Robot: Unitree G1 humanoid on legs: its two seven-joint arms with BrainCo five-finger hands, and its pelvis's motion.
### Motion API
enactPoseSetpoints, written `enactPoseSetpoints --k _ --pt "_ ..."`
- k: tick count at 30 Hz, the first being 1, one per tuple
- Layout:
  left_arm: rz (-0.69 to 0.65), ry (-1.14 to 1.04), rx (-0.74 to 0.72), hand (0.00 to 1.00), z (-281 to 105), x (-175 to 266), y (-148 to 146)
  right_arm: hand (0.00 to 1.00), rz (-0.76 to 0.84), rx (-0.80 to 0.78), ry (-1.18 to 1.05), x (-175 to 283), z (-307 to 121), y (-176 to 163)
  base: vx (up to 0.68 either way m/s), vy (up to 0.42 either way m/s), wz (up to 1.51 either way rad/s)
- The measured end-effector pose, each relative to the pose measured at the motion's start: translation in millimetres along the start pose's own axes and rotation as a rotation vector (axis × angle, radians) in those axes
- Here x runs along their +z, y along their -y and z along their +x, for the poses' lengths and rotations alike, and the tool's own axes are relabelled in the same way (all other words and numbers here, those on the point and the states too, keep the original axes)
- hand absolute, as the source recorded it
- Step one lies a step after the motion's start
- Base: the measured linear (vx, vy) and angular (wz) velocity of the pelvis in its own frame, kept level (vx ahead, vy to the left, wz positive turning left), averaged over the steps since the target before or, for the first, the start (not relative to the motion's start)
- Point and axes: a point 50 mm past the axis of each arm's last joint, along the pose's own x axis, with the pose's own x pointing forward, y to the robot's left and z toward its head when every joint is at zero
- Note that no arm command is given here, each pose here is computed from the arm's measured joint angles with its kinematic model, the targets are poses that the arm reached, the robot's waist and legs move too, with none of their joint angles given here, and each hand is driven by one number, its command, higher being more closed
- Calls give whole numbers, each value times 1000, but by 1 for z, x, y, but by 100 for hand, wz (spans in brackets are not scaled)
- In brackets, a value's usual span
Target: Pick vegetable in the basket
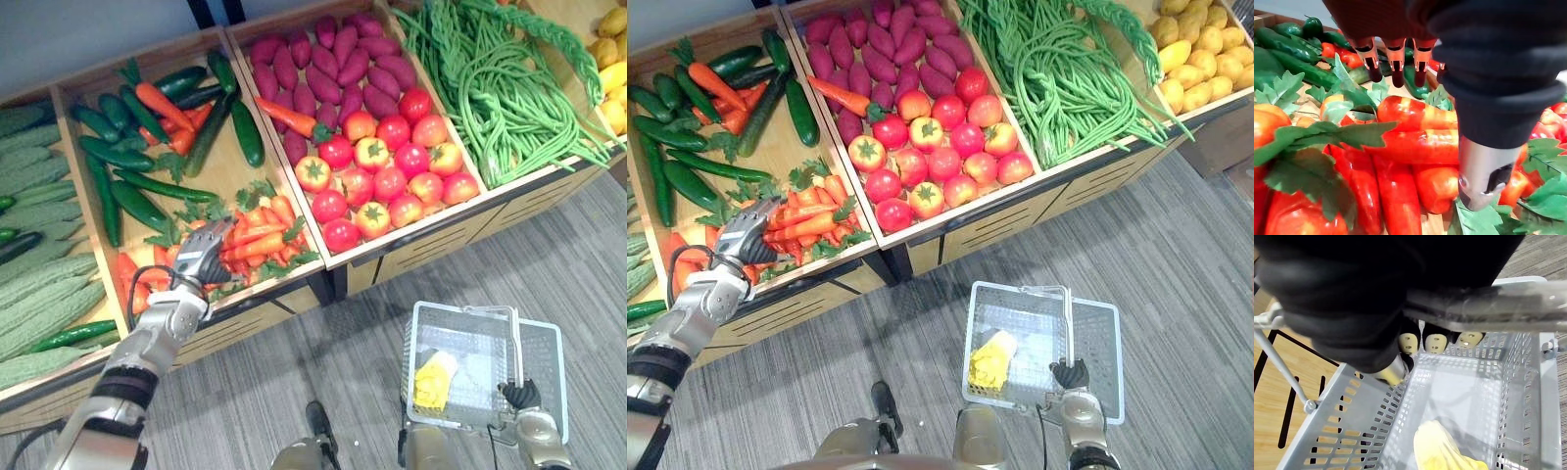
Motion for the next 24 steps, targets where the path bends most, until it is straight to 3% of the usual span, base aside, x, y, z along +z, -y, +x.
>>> enactPoseSetpoints --k 8,9,16,24 --pt "19 -14 30 0 14 2 -7 100 6 2 38 14 4 -3 -3 -6 -3" --pt "19 -23 31 100 16 1 -8 100 8 4 48 17 5 -3 -10 -2 -5" --pt "22 -49 148 100 29 2 -25 100 -3 7 91 31 8 -7 -4 -3 -2" --pt "24 -93 175 100 34 -4 -33 100 -7 0 111 36 9 -7 -2 -3 -2"
